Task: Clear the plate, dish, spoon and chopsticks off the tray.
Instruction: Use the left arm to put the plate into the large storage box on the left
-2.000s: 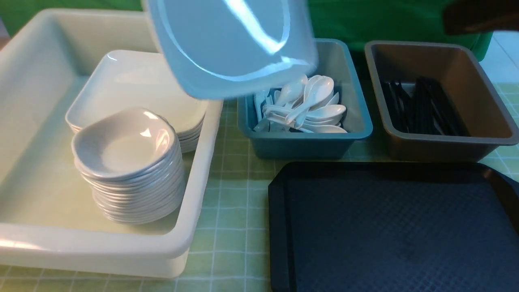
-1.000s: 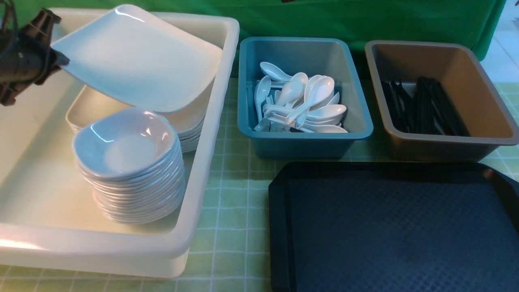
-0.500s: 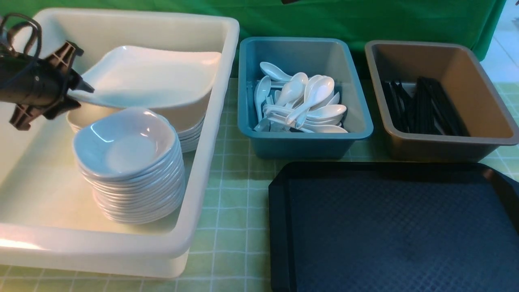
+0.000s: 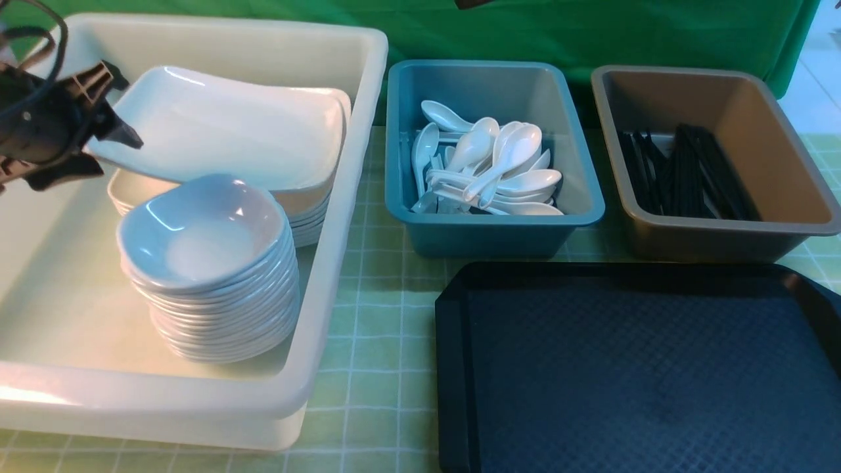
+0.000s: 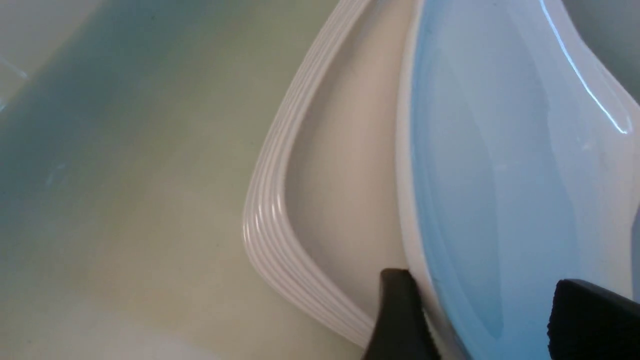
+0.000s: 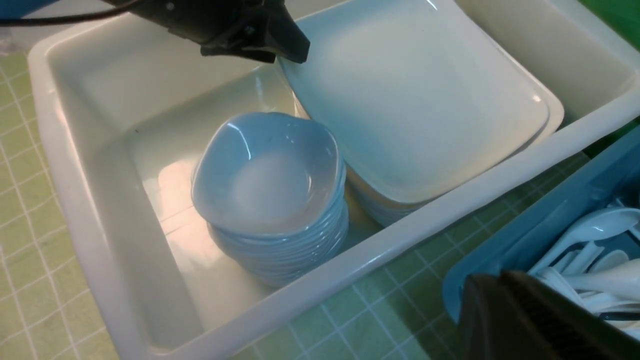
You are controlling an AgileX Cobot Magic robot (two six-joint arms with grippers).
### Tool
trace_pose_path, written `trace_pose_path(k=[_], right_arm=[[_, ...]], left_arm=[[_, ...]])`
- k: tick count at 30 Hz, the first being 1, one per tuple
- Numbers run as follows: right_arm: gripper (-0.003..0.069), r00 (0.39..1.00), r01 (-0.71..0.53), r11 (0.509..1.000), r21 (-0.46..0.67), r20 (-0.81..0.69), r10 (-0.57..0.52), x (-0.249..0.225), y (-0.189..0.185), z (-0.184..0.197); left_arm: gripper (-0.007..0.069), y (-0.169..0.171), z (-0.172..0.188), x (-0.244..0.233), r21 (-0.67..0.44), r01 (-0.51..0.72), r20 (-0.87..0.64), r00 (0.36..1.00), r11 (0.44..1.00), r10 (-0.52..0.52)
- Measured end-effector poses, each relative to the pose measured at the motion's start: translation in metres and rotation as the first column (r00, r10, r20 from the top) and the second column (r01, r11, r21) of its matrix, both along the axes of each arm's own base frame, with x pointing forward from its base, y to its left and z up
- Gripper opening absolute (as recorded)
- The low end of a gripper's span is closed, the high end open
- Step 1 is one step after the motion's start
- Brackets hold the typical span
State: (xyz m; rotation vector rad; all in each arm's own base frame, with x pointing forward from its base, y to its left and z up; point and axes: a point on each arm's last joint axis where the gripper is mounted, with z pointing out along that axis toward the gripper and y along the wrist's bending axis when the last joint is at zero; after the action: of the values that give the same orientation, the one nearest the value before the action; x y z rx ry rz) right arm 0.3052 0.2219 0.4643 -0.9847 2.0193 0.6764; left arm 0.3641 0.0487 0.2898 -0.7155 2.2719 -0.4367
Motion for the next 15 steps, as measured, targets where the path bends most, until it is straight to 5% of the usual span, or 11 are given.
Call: trace_pose_path(k=[15], right_arm=[[0.0008,0.999,-0.023,0.999,-0.034,-0.046,0.022,-0.004,-0.001,-0.004]], left_arm=[[0.0368,0.005,-0.033,0.014,0.031,0.013,-0.073,0.997,0.999,-0.011]])
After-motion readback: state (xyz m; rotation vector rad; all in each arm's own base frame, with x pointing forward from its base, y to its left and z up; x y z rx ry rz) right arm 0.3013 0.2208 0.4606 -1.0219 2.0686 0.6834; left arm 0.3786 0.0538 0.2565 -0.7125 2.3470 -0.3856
